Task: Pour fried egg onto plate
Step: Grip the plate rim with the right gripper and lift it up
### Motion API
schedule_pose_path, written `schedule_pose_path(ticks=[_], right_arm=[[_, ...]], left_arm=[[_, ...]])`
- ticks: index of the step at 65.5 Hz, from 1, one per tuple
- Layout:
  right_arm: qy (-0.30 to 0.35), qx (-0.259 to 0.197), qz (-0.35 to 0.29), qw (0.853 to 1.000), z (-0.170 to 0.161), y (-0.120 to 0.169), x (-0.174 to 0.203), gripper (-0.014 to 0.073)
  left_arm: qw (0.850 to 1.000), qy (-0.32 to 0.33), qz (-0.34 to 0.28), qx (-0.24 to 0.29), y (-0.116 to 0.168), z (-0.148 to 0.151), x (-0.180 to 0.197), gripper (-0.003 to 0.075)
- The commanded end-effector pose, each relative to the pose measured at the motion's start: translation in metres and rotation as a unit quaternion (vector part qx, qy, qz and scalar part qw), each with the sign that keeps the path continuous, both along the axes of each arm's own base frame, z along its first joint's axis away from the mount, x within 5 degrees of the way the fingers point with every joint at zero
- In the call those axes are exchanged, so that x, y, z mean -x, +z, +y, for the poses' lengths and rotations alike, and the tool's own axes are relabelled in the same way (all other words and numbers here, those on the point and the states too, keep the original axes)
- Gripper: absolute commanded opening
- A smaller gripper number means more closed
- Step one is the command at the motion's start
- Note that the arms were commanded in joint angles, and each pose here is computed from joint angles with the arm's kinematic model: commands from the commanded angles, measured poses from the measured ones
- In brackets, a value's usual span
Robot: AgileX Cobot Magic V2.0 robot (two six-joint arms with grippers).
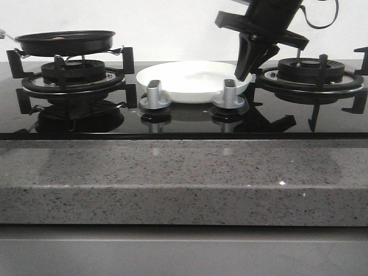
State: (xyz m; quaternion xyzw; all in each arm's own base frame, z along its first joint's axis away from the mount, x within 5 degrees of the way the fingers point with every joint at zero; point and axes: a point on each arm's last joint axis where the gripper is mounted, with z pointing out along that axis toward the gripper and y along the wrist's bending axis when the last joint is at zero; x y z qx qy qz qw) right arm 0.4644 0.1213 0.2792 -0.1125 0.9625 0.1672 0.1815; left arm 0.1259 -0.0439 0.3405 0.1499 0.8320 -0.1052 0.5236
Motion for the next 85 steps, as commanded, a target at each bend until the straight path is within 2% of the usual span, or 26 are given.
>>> schedule_pose_path(ticks=[1,17,31,45,61,68,85], right_arm=[[0.005,-0.017,-0.047,0.999,-0.002,0.039,0.009,-0.0053],[-0.004,-0.035,-0.103,0.994,-0.003,0.076,0.008,-0.0058],[-0.011,-0.065,-0.116,0.991,-0.003,0.109,0.018,-0.0058],[-0.003,-0.078,-0.138,0.987,-0.003,0.142,0.044,-0.0058],[0.012,-0.083,-0.176,0.981,0.001,0.179,0.093,-0.0058],[0.014,-0.089,-0.197,0.976,0.002,0.185,0.116,-0.0058],[0.000,-0.091,-0.202,0.975,-0.005,0.160,0.160,-0.0058]], left_arm=[[0.999,0.002,-0.043,0.016,0.014,-0.001,-0.003,0.0438],[0.999,0.002,-0.043,0.016,0.014,-0.001,-0.003,0.0438],[0.999,0.002,-0.043,0.016,0.014,-0.001,-0.003,0.0438],[0.999,0.002,-0.043,0.016,0.014,-0.001,-0.003,0.0438],[0.999,0.002,-0.046,0.017,0.015,-0.001,-0.003,0.0438],[0.999,0.002,-0.046,0.017,0.015,-0.001,-0.003,0.0438],[0.999,0.003,-0.048,0.017,0.015,-0.001,-0.003,0.0438]])
